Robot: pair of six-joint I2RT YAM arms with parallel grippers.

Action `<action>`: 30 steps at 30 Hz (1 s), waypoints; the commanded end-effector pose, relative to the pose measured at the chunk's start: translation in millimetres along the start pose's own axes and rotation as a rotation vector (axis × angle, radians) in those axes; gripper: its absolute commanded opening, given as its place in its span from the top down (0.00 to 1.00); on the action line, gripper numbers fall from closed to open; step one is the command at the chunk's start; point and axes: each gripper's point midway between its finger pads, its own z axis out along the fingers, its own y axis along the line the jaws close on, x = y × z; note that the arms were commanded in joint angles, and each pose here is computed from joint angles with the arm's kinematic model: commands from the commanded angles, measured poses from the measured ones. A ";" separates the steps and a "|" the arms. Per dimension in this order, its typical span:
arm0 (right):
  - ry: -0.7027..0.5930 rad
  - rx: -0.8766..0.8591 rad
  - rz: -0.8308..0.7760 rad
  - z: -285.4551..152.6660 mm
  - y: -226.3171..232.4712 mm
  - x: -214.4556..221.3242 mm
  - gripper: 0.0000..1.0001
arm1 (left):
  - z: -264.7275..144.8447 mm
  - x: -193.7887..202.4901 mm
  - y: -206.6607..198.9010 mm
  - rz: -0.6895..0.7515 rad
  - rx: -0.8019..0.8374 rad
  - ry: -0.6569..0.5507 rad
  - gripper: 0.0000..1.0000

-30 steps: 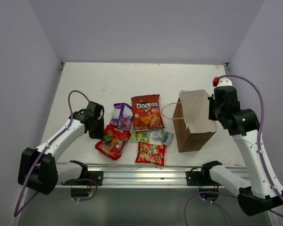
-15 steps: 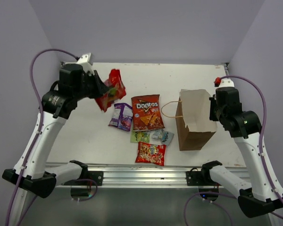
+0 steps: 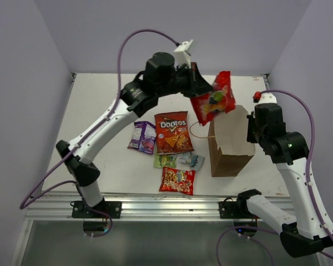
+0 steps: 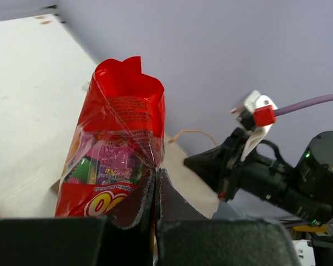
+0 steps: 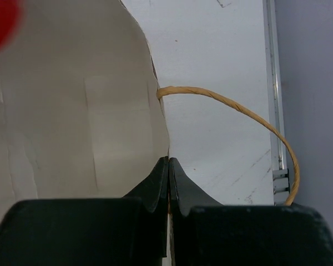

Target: Place the snacks into the paper bag

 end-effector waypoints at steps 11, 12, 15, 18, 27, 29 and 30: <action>-0.037 0.026 0.022 -5.0 -6.8 -3.0 1.00 | 17.1 -17.7 -112.3 0.001 0.284 -0.139 1.00; -0.034 0.025 0.022 -4.3 -6.3 -2.5 1.00 | 16.0 -18.9 -116.2 0.003 0.298 -0.152 1.00; -0.029 0.021 0.020 -2.8 -4.7 -2.8 1.00 | 9.0 -25.6 -133.8 0.025 0.321 -0.205 1.00; -0.024 0.015 0.017 -2.2 -3.2 -2.2 1.00 | 9.9 -29.7 -145.7 0.033 0.335 -0.209 1.00; -0.018 0.017 0.016 -0.9 -3.0 -1.2 1.00 | 19.6 -1.1 -156.8 -0.009 0.376 -0.154 1.00; -0.019 0.019 0.016 -0.7 -3.1 -2.0 1.00 | 24.6 2.6 -157.0 -0.002 0.364 -0.137 1.00; -0.019 0.019 0.016 -0.7 -3.1 -2.0 1.00 | 26.6 8.2 -153.9 -0.001 0.353 -0.119 1.00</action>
